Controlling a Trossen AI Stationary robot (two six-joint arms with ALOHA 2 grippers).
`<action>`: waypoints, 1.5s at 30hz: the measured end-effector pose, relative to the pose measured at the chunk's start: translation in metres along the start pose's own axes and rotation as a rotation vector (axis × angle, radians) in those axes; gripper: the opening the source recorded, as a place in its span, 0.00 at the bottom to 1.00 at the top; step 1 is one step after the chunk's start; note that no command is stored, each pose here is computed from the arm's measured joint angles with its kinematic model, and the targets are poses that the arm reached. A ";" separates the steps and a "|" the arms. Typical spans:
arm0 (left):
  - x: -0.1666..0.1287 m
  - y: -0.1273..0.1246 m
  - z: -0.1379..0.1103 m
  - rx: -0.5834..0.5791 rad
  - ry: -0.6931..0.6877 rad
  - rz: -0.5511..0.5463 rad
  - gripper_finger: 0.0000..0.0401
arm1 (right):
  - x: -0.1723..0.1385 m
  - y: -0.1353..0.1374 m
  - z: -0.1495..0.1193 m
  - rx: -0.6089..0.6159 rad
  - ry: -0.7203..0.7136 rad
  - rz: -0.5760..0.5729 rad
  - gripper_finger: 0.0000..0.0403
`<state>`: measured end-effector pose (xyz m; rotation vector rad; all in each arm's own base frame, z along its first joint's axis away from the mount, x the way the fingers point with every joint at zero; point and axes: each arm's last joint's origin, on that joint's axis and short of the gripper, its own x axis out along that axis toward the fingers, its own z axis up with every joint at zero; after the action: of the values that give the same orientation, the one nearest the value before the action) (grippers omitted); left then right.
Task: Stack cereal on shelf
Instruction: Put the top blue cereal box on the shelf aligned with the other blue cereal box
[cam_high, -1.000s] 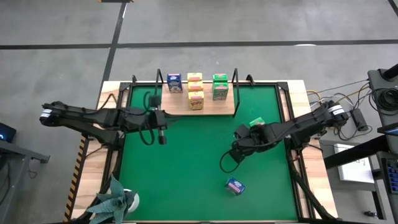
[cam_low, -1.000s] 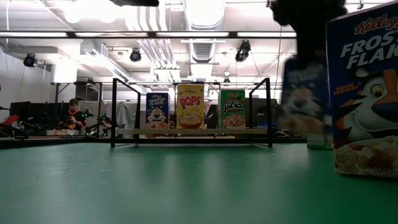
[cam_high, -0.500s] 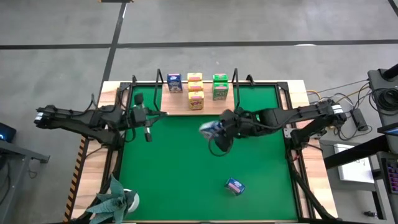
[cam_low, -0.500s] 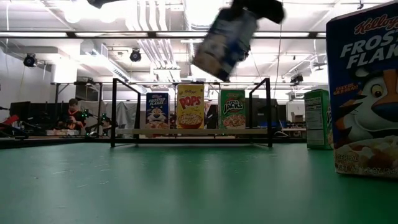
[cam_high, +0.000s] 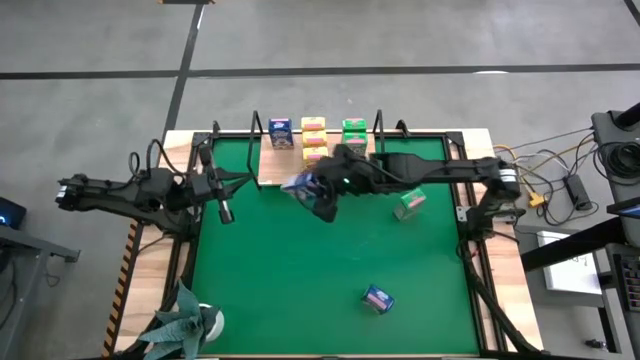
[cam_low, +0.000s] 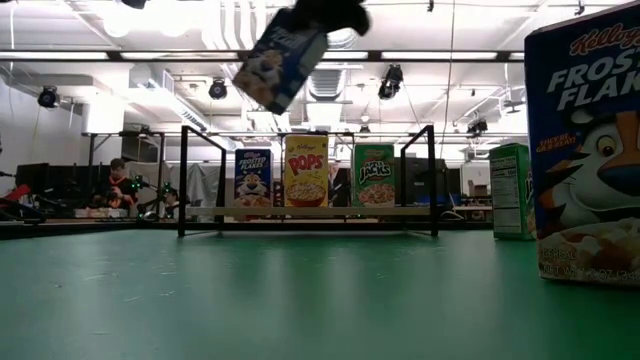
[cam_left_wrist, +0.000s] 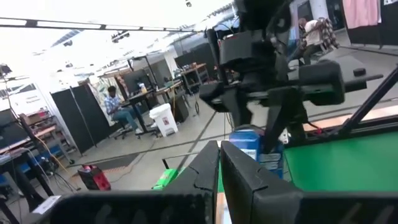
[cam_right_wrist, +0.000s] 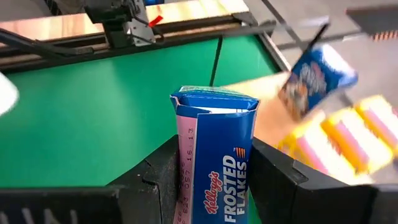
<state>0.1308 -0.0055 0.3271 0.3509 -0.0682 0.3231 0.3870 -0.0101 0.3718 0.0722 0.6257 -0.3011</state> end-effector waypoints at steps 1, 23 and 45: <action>-0.001 0.000 -0.001 0.003 -0.002 0.001 0.00 | 0.006 -0.002 0.005 -0.025 -0.001 -0.001 0.37; -0.010 0.004 -0.002 0.000 -0.028 0.012 0.00 | 0.137 -0.067 0.029 -0.451 0.123 -0.097 0.37; -0.010 0.004 -0.003 0.002 -0.024 0.010 0.00 | 0.169 -0.072 0.008 -0.441 0.203 -0.093 0.54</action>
<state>0.1206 -0.0041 0.3245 0.3565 -0.0934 0.3287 0.5003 -0.1230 0.2805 -0.3543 0.8860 -0.2411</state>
